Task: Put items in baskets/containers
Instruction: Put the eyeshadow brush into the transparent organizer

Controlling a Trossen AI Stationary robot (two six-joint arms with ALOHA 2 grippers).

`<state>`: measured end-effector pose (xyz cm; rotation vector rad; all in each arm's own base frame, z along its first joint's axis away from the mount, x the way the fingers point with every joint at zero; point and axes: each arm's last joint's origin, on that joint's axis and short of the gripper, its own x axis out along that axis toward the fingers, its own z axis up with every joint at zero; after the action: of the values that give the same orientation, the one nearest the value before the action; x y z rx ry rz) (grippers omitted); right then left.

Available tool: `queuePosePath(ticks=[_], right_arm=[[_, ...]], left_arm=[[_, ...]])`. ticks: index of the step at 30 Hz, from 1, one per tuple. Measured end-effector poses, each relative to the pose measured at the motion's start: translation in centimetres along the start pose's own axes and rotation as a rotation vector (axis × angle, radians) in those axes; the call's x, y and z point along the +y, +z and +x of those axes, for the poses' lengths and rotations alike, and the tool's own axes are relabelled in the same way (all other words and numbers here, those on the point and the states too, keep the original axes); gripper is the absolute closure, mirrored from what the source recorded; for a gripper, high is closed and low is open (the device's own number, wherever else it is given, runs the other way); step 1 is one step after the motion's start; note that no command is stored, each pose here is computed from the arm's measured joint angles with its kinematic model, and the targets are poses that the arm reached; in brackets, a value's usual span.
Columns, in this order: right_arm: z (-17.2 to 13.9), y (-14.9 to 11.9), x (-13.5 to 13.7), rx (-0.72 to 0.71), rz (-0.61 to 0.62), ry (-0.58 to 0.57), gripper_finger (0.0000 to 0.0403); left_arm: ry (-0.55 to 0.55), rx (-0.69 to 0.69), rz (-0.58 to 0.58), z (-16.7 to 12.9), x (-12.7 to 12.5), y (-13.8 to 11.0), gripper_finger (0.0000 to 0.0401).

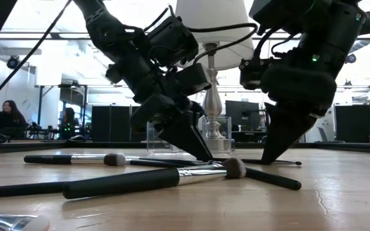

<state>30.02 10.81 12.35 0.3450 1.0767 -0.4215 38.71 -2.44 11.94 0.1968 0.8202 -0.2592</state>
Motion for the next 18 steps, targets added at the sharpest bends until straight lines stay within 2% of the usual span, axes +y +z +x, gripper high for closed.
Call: queuePosePath(ticks=[7, 18], right_arm=[[-1.9, 0.7, -0.3, -0.036, -0.004, -0.04, 0.0382], [-4.3, 1.6, -0.6, -0.112, -0.014, -0.027, 0.031]], left_arm=[[0.004, 0.011, -0.024, -0.1, 0.0, 0.0, 0.0399], [0.029, -0.001, -0.034, -0.9, 0.0, 0.4, 0.04]])
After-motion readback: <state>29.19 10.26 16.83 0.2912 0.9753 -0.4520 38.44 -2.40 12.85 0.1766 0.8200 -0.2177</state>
